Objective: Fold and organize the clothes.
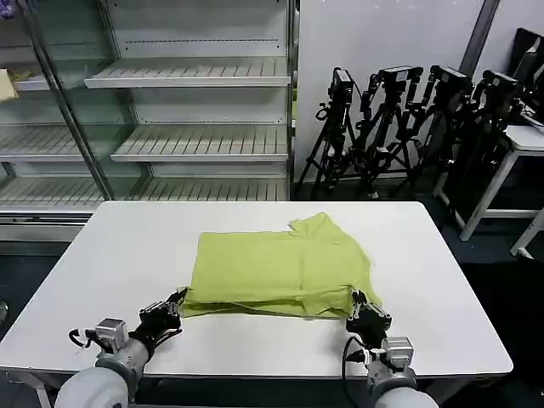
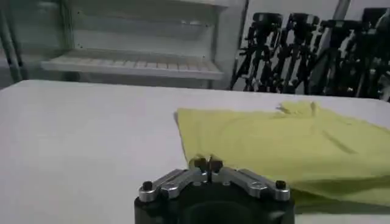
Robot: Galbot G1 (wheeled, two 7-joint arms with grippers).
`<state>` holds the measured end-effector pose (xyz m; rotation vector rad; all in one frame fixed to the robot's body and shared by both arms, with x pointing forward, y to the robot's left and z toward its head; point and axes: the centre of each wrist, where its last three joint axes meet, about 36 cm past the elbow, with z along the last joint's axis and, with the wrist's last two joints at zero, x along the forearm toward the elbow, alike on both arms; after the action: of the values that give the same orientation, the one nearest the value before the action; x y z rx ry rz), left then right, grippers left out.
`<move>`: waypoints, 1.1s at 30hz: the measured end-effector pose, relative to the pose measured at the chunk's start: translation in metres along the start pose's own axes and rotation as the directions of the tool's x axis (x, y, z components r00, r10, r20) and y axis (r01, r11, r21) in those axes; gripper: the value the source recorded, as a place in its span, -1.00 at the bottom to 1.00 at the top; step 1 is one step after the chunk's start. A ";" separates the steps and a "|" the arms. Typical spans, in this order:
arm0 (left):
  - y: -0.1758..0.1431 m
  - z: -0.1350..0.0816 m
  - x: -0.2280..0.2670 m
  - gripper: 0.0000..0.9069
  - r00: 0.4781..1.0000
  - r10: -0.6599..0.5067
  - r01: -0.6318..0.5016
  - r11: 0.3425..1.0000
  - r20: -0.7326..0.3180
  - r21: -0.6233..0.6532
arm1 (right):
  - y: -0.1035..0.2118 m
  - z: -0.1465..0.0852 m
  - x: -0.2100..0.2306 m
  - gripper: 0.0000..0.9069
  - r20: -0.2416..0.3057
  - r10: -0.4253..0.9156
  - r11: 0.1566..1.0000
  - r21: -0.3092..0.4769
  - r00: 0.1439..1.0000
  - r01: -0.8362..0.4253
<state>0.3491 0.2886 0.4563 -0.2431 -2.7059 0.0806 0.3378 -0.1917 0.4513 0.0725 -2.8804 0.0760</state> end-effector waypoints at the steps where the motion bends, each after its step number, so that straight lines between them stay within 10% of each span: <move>1: 0.001 0.000 -0.002 -0.91 1.000 0.000 0.000 1.000 -0.002 -0.002 | -0.001 -0.001 -0.003 -1.00 0.000 -0.002 1.000 0.004 1.000 0.002; 30: -0.007 -0.003 -0.042 -0.80 1.000 0.017 -0.017 1.000 -0.005 -0.022 | -0.019 -0.017 -0.076 -1.00 -0.037 -0.054 0.991 0.121 0.998 0.058; 32: -0.006 -0.003 -0.044 -0.69 1.000 0.017 -0.017 1.000 -0.006 -0.023 | -0.018 -0.017 -0.080 -1.00 -0.043 -0.051 0.990 0.127 0.998 0.056; 33: -0.006 -0.003 -0.045 -0.09 1.000 0.016 -0.016 1.000 -0.007 -0.022 | -0.018 -0.016 -0.081 -0.84 -0.046 -0.050 0.990 0.129 0.998 0.056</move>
<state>0.3897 0.2745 0.4417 -0.2713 -2.7001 0.0540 0.4211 -0.2054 0.4472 0.1700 -2.8260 0.2530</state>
